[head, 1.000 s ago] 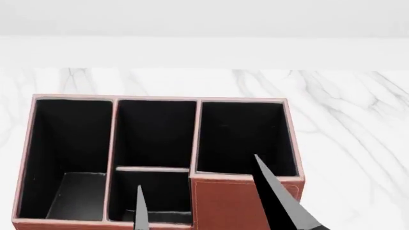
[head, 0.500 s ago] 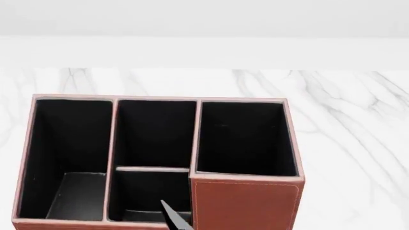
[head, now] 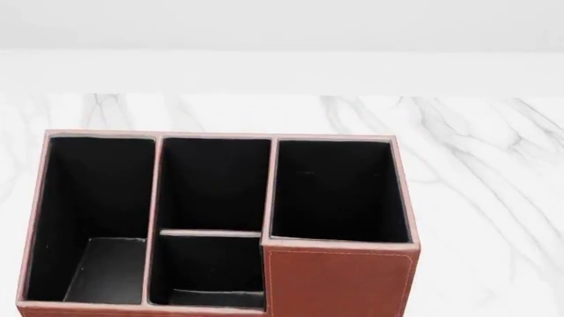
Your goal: Pick up the yellow and white mug and place it to the right of the caddy.
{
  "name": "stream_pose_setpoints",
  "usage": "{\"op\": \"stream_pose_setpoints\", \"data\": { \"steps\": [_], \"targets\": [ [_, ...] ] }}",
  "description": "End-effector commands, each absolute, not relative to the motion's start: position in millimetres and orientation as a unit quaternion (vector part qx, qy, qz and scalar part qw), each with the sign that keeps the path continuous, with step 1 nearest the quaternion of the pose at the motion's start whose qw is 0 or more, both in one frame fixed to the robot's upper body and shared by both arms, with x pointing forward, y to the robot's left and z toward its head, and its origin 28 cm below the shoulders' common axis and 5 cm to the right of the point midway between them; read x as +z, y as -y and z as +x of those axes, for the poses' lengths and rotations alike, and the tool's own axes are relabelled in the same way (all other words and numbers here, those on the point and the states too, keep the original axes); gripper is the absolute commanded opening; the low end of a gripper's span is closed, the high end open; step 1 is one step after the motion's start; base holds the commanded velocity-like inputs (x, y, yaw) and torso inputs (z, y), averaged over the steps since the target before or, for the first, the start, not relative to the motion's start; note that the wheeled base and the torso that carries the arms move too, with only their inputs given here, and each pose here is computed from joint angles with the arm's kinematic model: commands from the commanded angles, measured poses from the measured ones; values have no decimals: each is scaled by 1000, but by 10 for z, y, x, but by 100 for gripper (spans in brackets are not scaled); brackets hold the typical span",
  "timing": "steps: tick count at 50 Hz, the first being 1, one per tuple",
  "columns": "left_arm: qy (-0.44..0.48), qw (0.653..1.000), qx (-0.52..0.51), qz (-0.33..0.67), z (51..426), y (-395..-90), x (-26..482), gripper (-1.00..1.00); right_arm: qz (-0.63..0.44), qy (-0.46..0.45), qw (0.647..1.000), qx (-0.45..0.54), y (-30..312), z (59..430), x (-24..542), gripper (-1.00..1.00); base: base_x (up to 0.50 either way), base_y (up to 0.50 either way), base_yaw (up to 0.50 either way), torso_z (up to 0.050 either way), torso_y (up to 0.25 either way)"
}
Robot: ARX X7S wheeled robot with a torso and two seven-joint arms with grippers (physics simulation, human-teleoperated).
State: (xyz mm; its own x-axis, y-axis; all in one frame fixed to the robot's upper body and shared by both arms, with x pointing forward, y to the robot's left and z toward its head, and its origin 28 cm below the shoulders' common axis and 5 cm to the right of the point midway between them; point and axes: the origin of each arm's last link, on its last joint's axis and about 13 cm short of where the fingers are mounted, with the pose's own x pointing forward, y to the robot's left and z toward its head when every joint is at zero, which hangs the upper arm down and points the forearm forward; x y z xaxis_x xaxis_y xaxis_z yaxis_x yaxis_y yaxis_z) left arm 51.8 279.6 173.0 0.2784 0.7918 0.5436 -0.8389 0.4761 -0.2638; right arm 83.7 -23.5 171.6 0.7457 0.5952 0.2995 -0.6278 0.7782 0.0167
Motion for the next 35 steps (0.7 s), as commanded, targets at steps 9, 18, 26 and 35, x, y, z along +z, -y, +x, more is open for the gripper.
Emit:
{"op": "stream_pose_setpoints", "data": {
  "steps": [9, 18, 26, 35],
  "targets": [
    [315, 800, 509, 38, 525, -2797, 1729, 100, 55, 84, 928, 359, 92, 839, 1478, 100, 0, 0, 0, 0, 0],
    [315, 801, 508, 38, 529, -2799, 1730, 100, 53, 71, 923, 375, 44, 796, 1411, 100, 0, 0, 0, 0, 0],
    [315, 801, 509, 37, 528, -2802, 1732, 100, 51, 61, 917, 391, -3, 745, 1352, 100, 0, 0, 0, 0, 0],
    [314, 801, 508, 36, 535, -2803, 1734, 100, 51, 53, 914, 398, -26, 723, 1327, 100, 0, 0, 0, 0, 0]
  ]
}}
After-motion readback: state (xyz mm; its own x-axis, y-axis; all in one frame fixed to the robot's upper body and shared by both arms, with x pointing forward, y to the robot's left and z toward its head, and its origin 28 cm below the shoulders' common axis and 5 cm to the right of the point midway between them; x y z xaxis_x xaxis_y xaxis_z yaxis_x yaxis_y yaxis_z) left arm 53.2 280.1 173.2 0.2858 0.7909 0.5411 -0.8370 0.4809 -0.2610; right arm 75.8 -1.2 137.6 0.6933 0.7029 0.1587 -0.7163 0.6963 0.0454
